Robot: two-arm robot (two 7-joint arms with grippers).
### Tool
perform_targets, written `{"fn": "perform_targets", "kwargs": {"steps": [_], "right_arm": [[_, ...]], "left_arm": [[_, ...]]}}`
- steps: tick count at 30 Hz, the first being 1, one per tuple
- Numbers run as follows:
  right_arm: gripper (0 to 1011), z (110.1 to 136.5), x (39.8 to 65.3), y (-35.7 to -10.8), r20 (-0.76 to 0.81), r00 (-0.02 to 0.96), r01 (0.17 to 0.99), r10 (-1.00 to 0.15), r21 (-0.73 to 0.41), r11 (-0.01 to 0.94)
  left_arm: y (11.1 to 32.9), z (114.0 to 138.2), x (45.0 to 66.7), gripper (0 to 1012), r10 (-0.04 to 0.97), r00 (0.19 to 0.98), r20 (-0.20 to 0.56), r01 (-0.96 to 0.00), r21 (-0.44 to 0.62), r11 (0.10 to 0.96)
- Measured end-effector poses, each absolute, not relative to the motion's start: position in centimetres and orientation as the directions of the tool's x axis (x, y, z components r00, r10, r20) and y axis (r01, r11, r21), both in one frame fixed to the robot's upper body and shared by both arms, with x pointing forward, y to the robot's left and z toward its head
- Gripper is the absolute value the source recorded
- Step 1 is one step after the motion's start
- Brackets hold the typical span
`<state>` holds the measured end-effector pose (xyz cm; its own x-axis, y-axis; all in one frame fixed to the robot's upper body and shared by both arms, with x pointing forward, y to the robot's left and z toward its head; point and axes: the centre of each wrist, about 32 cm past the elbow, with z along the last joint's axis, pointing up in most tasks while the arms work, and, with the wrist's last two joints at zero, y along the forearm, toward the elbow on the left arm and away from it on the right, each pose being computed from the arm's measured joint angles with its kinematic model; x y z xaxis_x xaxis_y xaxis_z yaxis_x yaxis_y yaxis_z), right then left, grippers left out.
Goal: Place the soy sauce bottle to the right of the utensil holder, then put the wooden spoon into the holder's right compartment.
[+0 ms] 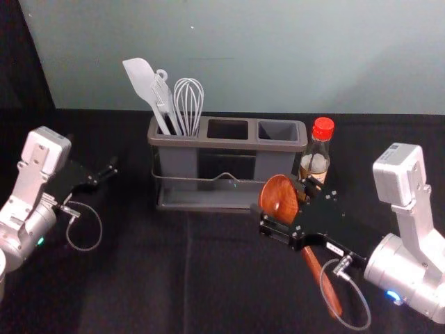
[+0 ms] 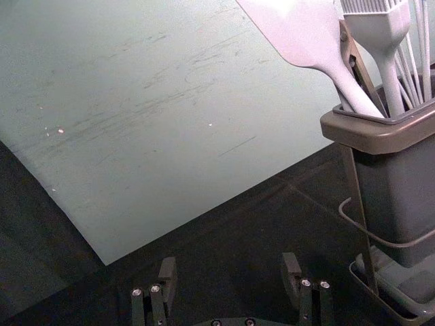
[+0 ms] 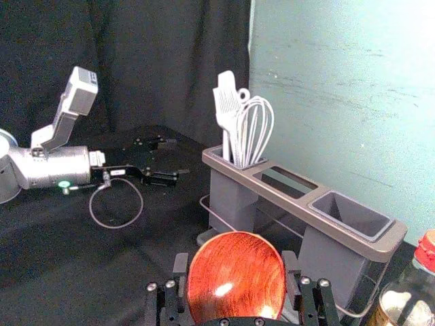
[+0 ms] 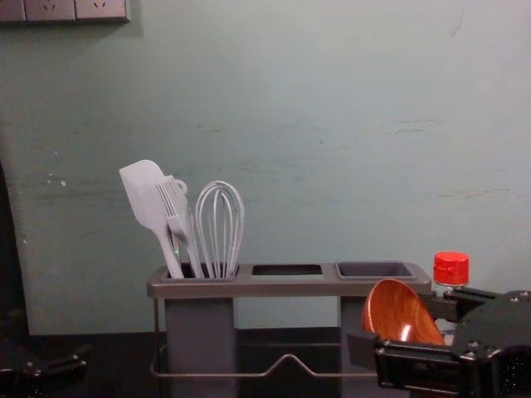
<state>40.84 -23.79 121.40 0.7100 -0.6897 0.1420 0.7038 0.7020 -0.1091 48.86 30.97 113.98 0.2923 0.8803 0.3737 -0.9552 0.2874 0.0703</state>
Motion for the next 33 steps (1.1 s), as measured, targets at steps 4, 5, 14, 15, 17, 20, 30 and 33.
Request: {"fn": "perform_targets", "kwargs": {"steps": [4, 5, 14, 15, 17, 20, 30, 33], "right_arm": [[839, 121.4, 40.8, -23.8, 0.144, 0.710, 0.704, -0.689, -0.110, 0.702], [839, 121.4, 40.8, -23.8, 0.144, 0.710, 0.704, -0.689, -0.110, 0.702], [839, 121.4, 40.9, -24.0, 0.150, 0.701, 0.711, -0.698, -0.063, 0.700], [839, 121.5, 41.0, -24.0, 0.154, 0.698, 0.712, -0.699, -0.052, 0.700], [839, 121.7, 41.3, -24.0, 0.162, 0.691, 0.716, -0.705, -0.016, 0.698], [839, 122.2, 42.1, -24.0, 0.171, 0.682, 0.717, -0.711, 0.035, 0.696], [839, 124.4, 46.0, -23.3, 0.199, 0.662, 0.702, -0.722, 0.171, 0.691], [839, 125.0, 47.2, -22.9, 0.209, 0.665, 0.694, -0.717, 0.183, 0.697]], "left_arm": [[31.0, 114.0, 48.9, 1005, 0.880, 0.292, 0.374, -0.955, 0.070, 0.287], [31.0, 114.0, 48.9, 1005, 0.880, 0.292, 0.374, -0.955, 0.070, 0.287], [31.0, 114.0, 48.9, 1005, 0.880, 0.292, 0.374, -0.955, 0.070, 0.287], [31.0, 114.0, 48.9, 1005, 0.880, 0.292, 0.374, -0.955, 0.070, 0.287], [31.0, 114.0, 48.9, 1005, 0.880, 0.292, 0.374, -0.955, 0.070, 0.287], [31.0, 114.0, 48.9, 1005, 0.880, 0.292, 0.374, -0.955, 0.070, 0.287], [31.0, 114.0, 48.9, 1005, 0.880, 0.292, 0.374, -0.955, 0.070, 0.287], [31.0, 114.0, 48.9, 1005, 0.880, 0.292, 0.374, -0.955, 0.070, 0.287]]}}
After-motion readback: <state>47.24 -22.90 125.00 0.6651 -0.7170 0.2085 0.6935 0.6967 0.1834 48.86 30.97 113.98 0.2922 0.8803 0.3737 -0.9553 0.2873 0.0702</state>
